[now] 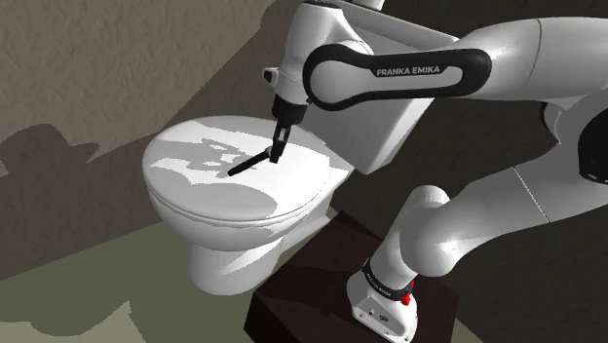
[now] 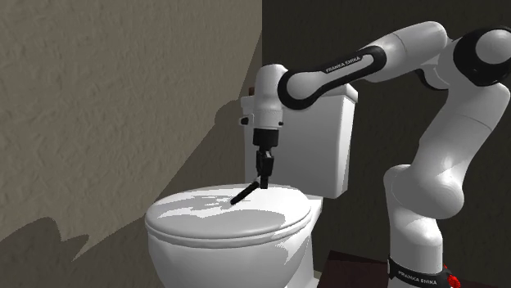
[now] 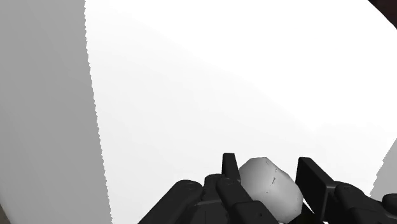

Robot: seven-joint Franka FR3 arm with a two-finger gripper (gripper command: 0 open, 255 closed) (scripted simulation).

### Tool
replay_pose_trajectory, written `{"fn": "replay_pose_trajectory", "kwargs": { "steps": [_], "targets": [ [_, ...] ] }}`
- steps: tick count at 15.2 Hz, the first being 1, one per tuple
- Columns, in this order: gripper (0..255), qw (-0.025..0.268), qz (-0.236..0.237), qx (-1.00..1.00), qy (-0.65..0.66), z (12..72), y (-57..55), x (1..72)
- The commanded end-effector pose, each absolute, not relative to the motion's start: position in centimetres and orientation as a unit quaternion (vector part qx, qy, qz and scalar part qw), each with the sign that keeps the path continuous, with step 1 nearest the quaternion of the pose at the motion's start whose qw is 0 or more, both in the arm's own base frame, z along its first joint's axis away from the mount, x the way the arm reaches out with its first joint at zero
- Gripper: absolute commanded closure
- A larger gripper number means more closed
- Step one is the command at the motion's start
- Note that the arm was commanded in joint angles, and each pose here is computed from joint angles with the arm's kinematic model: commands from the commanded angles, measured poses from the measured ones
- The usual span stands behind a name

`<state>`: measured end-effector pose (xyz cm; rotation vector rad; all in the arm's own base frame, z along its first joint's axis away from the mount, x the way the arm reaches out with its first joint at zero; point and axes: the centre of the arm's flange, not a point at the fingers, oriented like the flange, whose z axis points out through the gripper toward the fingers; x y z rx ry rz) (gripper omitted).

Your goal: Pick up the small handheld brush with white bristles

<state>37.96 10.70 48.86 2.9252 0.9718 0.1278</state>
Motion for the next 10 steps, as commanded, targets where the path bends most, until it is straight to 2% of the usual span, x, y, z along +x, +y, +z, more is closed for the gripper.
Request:
{"fn": "replay_pose_trajectory", "kwargs": {
  "steps": [1, 10],
  "targets": [
    [255, 0.028, 0.041, 0.948, 0.315, 50.0, 10.7, 38.0],
    [255, 0.028, 0.041, 0.948, 0.315, 53.8, 10.7, 38.0]
  ]
}}
